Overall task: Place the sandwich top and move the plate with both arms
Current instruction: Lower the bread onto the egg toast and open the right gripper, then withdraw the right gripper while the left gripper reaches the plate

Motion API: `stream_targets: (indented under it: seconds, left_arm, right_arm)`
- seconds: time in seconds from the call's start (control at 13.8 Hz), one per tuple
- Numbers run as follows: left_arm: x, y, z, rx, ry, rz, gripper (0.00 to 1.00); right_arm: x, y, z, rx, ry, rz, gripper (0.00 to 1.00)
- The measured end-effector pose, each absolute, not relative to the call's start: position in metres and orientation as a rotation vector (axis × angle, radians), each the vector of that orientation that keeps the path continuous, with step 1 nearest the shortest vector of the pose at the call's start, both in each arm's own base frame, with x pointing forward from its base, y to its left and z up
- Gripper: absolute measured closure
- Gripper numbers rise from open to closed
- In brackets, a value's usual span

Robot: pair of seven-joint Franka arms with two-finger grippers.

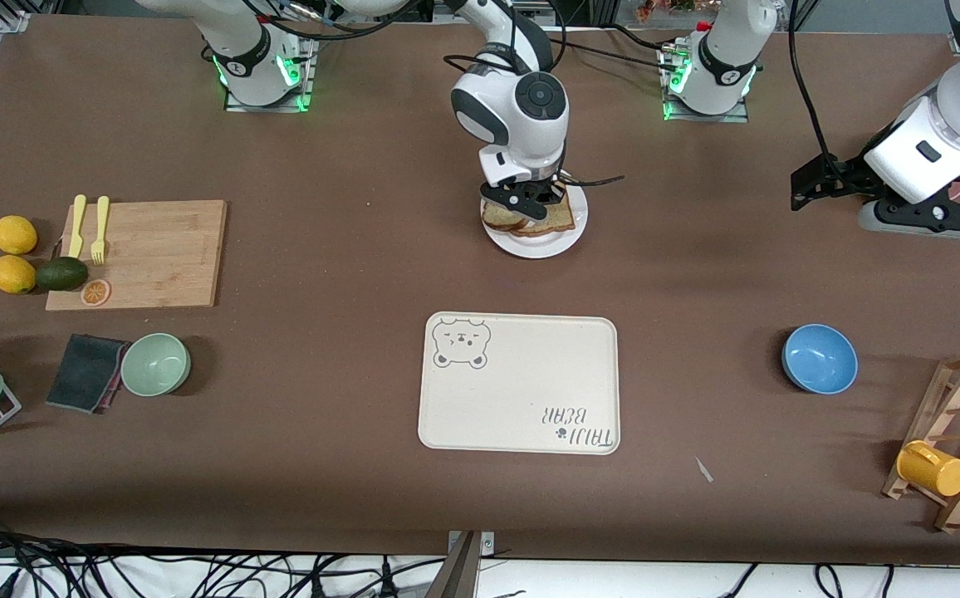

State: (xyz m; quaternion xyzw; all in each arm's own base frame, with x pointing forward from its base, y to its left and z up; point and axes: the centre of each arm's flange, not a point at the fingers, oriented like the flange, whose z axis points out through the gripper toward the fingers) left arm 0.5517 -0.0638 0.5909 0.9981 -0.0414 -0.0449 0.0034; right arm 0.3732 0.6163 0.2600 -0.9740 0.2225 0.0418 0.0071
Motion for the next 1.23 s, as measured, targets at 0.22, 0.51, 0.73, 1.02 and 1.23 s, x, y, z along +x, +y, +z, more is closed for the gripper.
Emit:
stream_targets:
  seconds: [0.22, 0.51, 0.73, 1.02, 1.23]
  left_arm:
    - [0.552, -0.064, 0.591, 3.129, -0.13, -0.141, 0.0]
    - [0.552, -0.063, 0.591, 3.129, -0.127, -0.141, 0.0]
    - [0.551, -0.06, 0.59, 3.129, -0.12, -0.156, 0.0]
    - [0.547, -0.063, 0.586, 3.127, -0.129, -0.21, 0.0]
    - [0.55, -0.075, 0.562, 3.037, -0.142, -0.336, 0.0]
  right_arm:
    - [0.374, 0.618, 0.263, -3.034, 0.714, 0.126, 0.79]
    - [0.379, 0.621, 0.273, -3.012, 0.731, 0.115, 0.36]
    - [0.388, 0.623, 0.286, -2.989, 0.74, 0.097, 0.11]
    - [0.434, 0.596, 0.312, -3.019, 0.77, 0.114, 0.09]
    - [0.494, 0.541, 0.332, -3.078, 0.71, 0.163, 0.07]
